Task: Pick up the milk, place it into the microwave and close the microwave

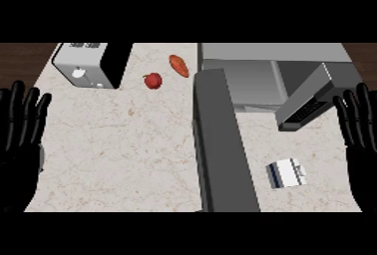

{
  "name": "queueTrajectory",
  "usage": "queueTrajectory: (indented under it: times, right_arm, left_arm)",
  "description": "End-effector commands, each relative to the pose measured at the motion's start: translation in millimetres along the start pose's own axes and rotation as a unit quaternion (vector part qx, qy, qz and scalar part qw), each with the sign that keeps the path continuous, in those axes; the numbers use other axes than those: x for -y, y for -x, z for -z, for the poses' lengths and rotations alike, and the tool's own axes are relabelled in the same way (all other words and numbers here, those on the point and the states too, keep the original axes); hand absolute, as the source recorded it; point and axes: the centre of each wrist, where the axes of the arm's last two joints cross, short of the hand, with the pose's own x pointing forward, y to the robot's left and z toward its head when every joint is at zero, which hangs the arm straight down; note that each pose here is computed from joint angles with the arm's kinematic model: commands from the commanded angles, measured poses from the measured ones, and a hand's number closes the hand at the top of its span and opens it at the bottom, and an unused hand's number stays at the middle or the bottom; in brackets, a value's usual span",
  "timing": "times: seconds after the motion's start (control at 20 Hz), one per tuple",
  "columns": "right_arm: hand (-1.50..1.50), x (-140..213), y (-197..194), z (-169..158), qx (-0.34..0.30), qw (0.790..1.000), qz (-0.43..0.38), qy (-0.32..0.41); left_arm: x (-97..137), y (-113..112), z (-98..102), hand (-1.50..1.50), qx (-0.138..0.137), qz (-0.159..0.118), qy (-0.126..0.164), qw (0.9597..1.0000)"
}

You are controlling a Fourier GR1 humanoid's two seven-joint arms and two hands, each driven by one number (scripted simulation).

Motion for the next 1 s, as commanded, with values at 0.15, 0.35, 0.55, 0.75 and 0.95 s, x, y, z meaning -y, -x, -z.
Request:
queueTrajectory:
  times: [0.15, 0.35, 0.55, 0.75, 0.95]
  right_arm:
    - [-1.50, -27.8, 9.4, -14.3, -0.005, 0.995, -0.067, 0.070]
    - [-1.50, -54.7, 13.5, -29.5, -0.034, 0.995, 0.064, 0.066]
    - [-1.50, -70.5, 4.5, -53.4, -0.033, 0.995, 0.071, 0.066]
    - [-1.50, -107.1, -1.9, -78.0, -0.034, 0.994, 0.077, 0.068]
    - [-1.50, -100.7, -2.7, -68.6, -0.036, 0.994, 0.036, 0.095]
  left_arm:
    - [-5.0, 13.0, 0.8, -1.50, -0.002, 0.022, -0.015, 0.9996]
    - [-12.7, 23.5, -7.4, -1.50, -0.076, -0.017, -0.047, 0.9959]
    - [-2.9, 32.5, -27.3, -1.50, -0.076, -0.019, -0.048, 0.9957]
    - [3.7, 17.6, -44.4, -1.50, -0.067, -0.018, -0.050, 0.9964]
    - [8.9, 17.1, -71.2, -1.50, -0.079, -0.023, -0.047, 0.9955]
